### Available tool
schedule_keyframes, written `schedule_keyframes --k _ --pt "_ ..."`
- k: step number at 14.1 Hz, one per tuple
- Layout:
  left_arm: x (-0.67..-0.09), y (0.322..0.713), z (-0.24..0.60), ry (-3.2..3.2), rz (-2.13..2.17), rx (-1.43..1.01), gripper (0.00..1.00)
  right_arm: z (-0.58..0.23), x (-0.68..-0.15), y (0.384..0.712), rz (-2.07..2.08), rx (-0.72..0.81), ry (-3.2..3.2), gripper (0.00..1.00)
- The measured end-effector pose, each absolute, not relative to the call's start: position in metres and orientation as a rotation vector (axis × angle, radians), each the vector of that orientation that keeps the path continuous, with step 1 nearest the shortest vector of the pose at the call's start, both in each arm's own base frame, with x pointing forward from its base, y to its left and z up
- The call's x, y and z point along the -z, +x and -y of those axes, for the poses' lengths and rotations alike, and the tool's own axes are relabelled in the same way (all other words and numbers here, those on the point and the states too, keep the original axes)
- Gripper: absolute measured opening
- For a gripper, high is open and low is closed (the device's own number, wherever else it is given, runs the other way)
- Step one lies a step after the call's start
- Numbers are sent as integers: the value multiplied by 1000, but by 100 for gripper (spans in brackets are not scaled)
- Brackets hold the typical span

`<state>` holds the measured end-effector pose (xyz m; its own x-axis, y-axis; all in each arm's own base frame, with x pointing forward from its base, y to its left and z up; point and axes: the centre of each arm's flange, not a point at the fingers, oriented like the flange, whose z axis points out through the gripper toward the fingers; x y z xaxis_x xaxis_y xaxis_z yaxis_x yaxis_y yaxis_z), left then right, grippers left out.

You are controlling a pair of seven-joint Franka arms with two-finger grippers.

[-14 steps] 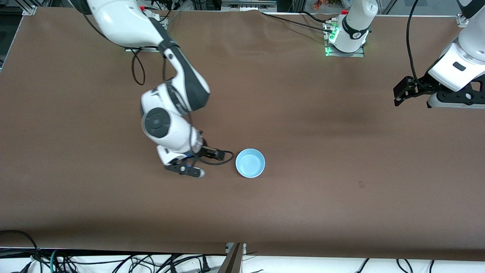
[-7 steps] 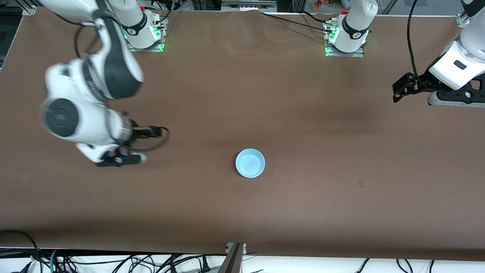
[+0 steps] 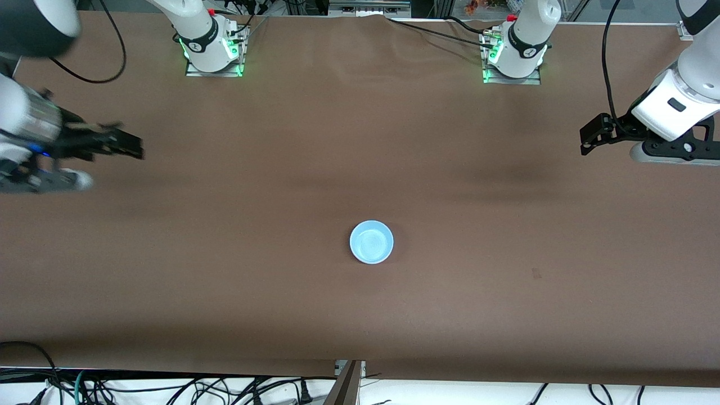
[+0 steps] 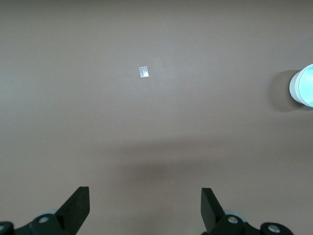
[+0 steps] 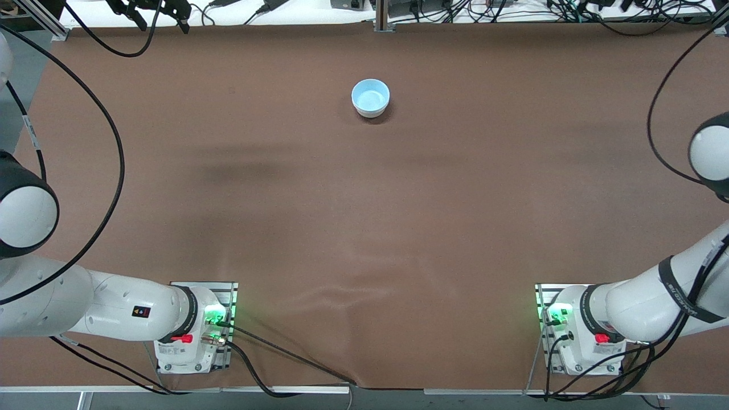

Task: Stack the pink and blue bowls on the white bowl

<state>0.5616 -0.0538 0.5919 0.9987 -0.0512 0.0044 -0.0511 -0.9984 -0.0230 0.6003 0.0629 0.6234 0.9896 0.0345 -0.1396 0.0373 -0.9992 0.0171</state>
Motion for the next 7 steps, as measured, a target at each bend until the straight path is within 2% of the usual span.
schedule_keyframes --k 3,7 --pt "-592 562 54 -3118 -79 7 100 -36 -653 568 -28 181 3122 100" --pt "-590 563 53 -3117 -77 3 100 -18 -630 552 -15 281 3122 100"
